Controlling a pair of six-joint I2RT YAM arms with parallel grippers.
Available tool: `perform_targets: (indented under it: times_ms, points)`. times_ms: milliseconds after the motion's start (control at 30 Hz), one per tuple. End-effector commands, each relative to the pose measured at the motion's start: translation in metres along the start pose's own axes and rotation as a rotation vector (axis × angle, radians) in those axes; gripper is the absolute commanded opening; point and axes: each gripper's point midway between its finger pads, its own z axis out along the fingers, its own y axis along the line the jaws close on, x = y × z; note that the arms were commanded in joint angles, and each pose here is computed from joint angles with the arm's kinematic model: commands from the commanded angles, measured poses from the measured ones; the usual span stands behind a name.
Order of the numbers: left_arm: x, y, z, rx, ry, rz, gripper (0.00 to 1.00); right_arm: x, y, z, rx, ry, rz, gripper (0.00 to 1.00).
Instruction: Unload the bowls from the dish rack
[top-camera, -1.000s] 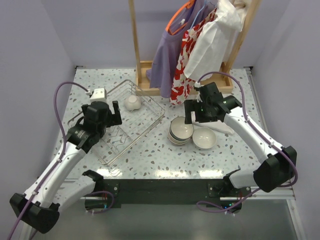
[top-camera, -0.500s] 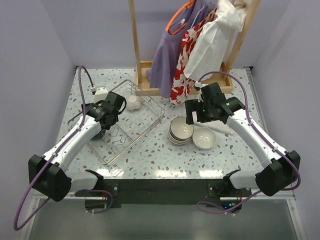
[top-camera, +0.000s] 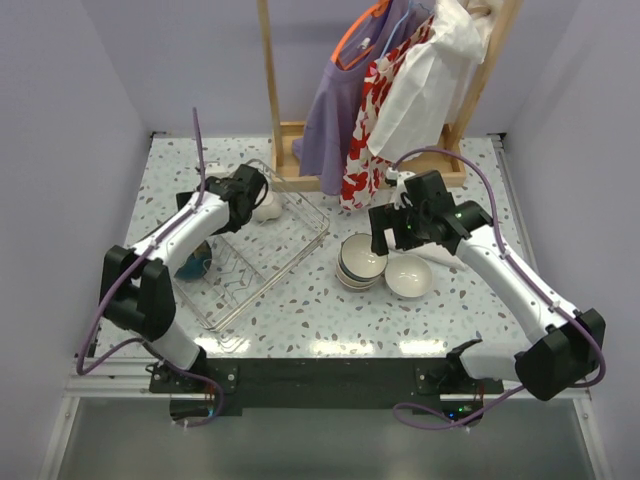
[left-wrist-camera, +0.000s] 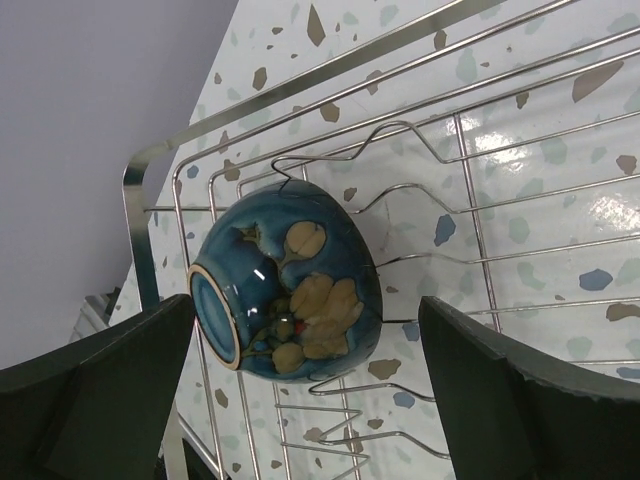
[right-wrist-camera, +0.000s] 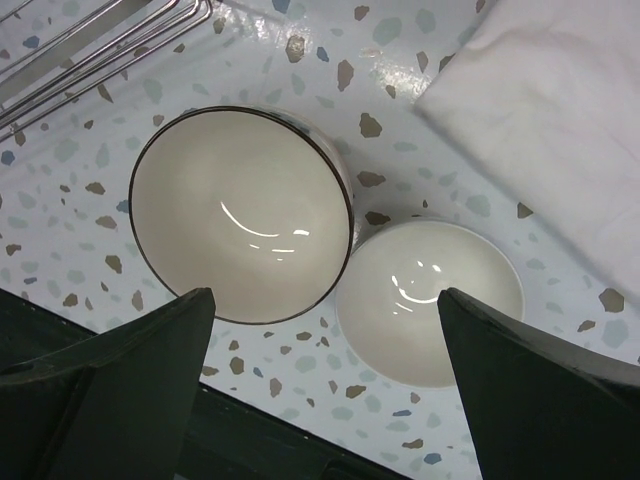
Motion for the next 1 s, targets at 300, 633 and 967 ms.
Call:
perform_targets:
  times_ms: [300,633,967]
  points:
    - [0.004,0.014,0.018,-0.069,0.135,0.036,1.0,-0.005,0.005,-0.007,-0.04,-0.085,-0.065,0.99]
    - [0.013,0.0,0.022,-0.02,0.219,0.094,1.0,-0.002,0.003,-0.009,-0.041,-0.105,-0.067,0.99]
    - [0.017,0.005,0.031,-0.068,0.235,0.117,1.0,0.0,0.001,-0.012,-0.033,-0.116,-0.073,0.99]
